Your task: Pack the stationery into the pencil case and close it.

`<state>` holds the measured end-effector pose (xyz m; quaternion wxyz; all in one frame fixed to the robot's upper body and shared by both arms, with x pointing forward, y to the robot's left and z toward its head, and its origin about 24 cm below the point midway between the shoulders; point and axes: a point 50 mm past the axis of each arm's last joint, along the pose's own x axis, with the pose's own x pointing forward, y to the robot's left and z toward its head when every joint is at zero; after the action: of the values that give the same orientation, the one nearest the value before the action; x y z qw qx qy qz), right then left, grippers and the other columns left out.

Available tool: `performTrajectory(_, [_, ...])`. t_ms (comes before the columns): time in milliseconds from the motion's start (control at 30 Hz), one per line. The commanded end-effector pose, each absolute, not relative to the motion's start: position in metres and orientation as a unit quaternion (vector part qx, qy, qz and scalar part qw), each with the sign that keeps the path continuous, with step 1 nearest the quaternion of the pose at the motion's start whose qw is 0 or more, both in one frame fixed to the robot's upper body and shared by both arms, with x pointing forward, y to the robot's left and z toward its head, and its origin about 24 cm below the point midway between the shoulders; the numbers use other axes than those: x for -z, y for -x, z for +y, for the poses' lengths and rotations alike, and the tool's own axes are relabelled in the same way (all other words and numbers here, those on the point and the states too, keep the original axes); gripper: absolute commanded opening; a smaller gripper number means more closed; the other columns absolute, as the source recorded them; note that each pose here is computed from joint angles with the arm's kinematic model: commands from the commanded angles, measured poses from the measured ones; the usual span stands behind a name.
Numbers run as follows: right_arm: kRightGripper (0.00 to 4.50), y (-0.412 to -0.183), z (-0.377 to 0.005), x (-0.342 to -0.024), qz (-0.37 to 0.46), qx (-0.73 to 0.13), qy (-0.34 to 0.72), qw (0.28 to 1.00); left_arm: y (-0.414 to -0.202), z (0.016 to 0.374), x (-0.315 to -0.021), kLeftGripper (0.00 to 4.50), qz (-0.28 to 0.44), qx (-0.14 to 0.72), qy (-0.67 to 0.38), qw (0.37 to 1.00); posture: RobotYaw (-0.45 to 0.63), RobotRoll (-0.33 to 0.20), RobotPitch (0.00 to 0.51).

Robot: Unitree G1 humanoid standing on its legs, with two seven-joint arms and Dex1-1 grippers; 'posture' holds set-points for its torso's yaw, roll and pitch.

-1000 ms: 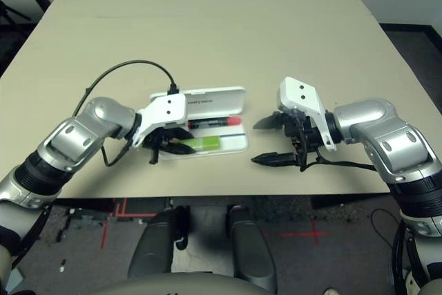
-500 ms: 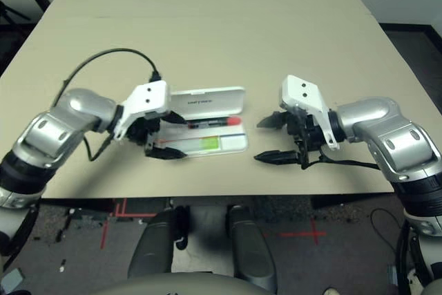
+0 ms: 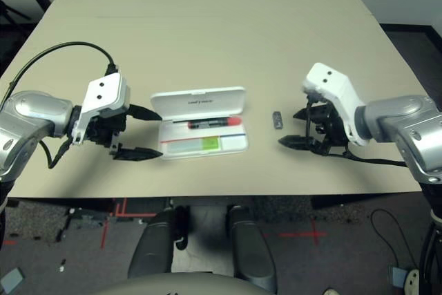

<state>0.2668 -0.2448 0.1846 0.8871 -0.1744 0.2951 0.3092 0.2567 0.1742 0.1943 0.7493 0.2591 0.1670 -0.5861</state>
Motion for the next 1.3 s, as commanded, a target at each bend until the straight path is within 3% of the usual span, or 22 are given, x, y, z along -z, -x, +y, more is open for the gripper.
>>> performTrajectory(33, [4.5, -0.284, -0.248, -0.189, 0.267, -0.188, 0.151, 0.933, -0.256, 0.172, -0.194, 4.46, 0.16, 0.59, -0.262, 0.746, -0.02, 0.0, 0.183])
performTrajectory(333, [4.5, -0.288, -0.233, -0.19, 0.279, -0.135, 0.1, 0.945, -0.258, 0.168, -0.193, 4.46, 0.155, 0.594, -0.263, 0.744, -0.02, 0.0, 0.182])
performTrajectory(633, [4.5, -0.276, -0.206, -0.172, 0.309, -0.183, 0.072, 0.931, -0.258, 0.168, -0.193, 4.46, 0.157, 0.591, -0.266, 0.745, -0.01, 0.0, 0.182])
performTrajectory(1300, [4.5, -0.283, -0.199, -0.124, 0.344, -0.166, 0.066, 0.922, -0.258, 0.165, -0.195, 4.46, 0.159, 0.595, -0.268, 0.741, 0.0, 0.0, 0.184])
